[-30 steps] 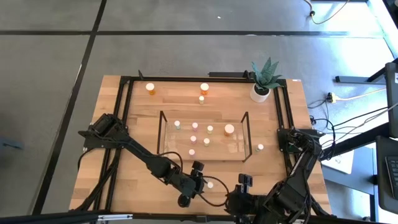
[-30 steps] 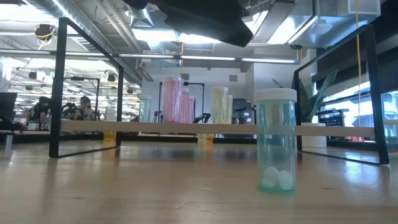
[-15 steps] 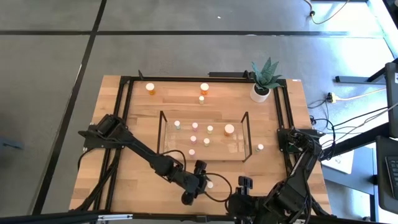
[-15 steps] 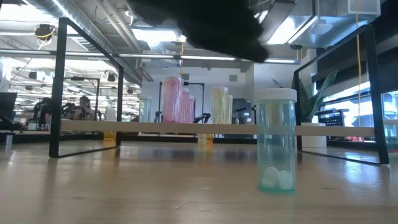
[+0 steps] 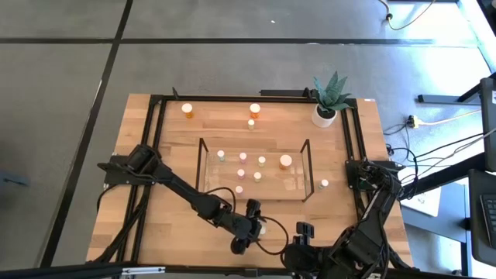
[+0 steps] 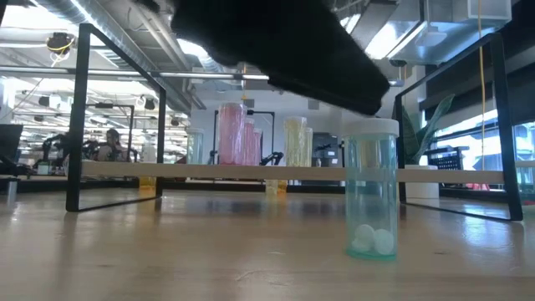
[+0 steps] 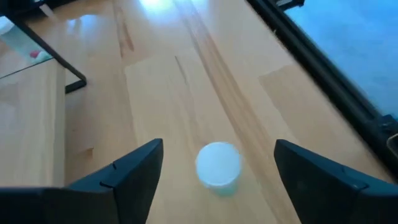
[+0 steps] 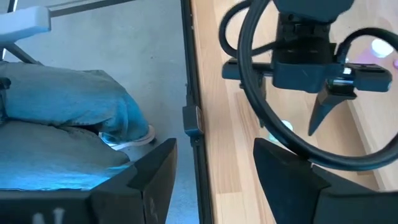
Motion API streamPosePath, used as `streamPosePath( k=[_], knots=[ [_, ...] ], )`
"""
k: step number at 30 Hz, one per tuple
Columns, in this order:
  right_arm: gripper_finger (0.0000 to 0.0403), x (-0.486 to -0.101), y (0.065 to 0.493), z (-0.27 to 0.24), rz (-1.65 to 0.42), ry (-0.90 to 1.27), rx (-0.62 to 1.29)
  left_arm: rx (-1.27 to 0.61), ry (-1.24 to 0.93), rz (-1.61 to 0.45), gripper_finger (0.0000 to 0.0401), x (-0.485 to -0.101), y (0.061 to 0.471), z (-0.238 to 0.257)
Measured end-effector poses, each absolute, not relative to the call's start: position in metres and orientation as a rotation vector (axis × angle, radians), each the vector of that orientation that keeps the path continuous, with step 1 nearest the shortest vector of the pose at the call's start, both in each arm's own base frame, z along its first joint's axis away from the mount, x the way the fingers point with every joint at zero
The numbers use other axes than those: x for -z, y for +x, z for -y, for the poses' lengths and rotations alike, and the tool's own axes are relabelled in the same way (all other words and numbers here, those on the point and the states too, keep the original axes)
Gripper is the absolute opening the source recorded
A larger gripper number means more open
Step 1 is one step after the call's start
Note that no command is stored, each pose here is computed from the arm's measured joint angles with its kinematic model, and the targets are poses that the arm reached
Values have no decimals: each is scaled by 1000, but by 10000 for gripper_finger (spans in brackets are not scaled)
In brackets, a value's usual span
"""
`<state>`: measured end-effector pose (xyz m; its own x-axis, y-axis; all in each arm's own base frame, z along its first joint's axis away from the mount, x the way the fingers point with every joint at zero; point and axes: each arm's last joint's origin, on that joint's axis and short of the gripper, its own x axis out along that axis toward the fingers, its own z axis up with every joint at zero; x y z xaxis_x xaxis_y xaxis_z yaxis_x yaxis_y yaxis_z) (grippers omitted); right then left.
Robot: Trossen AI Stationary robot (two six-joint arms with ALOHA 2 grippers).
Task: Pick and place medicine bottles onto shelf by color
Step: Put the bottom blue pill bottle on the shelf aligned with the other blue pill bottle
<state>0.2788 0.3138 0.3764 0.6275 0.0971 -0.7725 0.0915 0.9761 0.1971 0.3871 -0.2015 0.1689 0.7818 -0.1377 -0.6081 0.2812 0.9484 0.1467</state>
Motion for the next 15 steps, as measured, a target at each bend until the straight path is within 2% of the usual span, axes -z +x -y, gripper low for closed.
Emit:
streamPosePath(
  k=[15],
  knots=[
    [215,-377,280,-315,-884,247,-18,225,241,-671,302,-141,395,200]
  ],
)
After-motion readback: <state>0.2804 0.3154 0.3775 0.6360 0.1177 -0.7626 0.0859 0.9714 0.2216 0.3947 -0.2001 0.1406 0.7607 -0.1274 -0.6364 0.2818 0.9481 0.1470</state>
